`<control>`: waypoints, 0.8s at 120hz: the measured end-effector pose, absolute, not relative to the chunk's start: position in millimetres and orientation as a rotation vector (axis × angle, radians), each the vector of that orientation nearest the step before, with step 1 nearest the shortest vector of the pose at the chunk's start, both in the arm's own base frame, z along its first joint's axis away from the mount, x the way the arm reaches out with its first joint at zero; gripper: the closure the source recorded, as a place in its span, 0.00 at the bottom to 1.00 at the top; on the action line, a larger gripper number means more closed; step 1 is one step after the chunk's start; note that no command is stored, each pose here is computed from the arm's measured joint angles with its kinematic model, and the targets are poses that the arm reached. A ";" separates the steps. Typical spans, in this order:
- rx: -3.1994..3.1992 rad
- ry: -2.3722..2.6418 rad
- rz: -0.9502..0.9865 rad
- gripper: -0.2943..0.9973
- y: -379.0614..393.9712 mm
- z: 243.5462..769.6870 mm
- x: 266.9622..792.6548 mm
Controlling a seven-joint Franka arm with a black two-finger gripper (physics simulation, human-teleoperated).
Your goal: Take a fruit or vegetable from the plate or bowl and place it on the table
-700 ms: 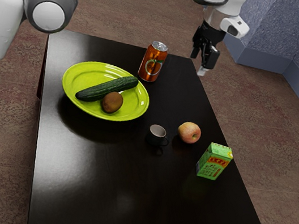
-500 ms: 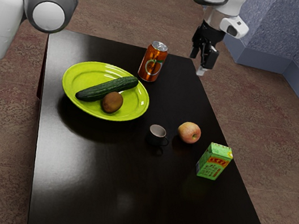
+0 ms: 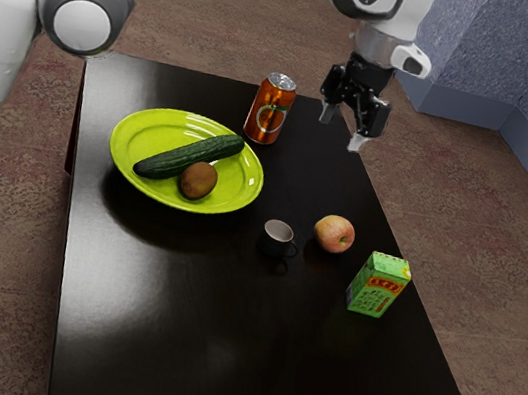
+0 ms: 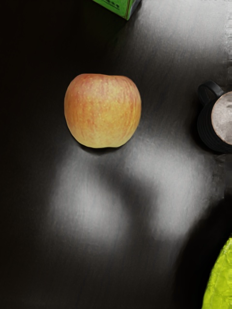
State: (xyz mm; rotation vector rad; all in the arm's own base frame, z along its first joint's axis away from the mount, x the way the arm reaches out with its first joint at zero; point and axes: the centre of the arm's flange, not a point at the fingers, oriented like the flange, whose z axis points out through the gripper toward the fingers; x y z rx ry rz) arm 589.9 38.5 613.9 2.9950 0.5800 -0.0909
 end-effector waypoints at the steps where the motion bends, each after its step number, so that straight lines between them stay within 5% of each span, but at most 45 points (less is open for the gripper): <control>1: 2.995 0.592 -0.094 0.23 37.8 612.2 584.9; 96: 3.003 1.165 -0.035 0.23 72.4 558.8 518.6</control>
